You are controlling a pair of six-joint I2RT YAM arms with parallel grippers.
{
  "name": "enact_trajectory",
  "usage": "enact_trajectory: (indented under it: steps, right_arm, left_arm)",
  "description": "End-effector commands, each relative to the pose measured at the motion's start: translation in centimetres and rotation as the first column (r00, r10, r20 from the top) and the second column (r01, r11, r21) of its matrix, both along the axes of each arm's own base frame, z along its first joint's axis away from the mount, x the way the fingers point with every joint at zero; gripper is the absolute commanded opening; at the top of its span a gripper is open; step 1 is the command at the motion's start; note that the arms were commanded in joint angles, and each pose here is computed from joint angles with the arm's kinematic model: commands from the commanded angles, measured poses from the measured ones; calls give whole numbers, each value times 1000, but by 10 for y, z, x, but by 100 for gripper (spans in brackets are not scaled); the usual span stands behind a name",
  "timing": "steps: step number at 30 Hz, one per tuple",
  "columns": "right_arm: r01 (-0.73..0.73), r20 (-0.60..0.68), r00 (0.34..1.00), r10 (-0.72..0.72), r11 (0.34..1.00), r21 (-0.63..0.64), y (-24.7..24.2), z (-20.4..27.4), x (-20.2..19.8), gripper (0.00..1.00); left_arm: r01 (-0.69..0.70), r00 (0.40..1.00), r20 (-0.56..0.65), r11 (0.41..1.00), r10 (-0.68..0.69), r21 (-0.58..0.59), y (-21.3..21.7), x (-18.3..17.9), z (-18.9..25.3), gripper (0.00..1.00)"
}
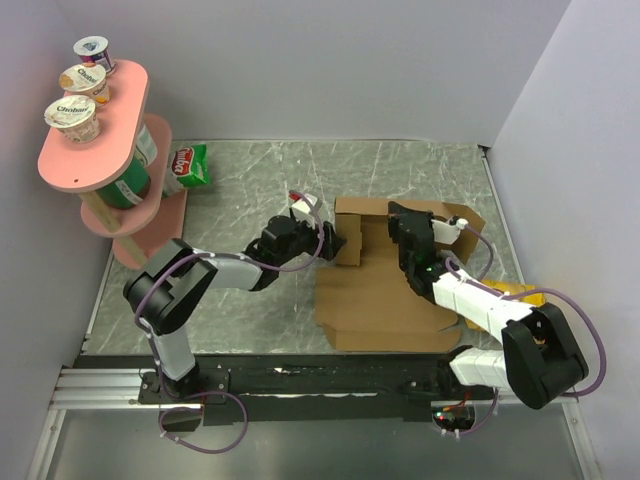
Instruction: Fold the paper box
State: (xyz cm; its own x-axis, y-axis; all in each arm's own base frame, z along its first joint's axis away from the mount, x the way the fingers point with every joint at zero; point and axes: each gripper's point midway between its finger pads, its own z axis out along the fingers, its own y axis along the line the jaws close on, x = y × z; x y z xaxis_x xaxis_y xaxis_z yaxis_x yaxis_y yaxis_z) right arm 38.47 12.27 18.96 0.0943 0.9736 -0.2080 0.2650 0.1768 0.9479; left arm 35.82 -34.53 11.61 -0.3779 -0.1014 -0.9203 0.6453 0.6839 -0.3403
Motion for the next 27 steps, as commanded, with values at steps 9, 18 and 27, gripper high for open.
enact_trajectory:
  steps: [9,18,27]
  right_arm:
    - [-94,-155,985,74,987,-131,6,-26,-22,0]
    - [-106,-164,983,85,986,-126,10,-29,-20,0]
    - [-115,-176,980,92,986,-124,12,-35,-22,0]
  left_arm:
    - [-80,991,111,994,72,72,-6,24,6,86]
    - [-196,974,130,977,185,82,-2,39,7,87]
    - [-256,960,113,967,256,-20,-2,46,13,87]
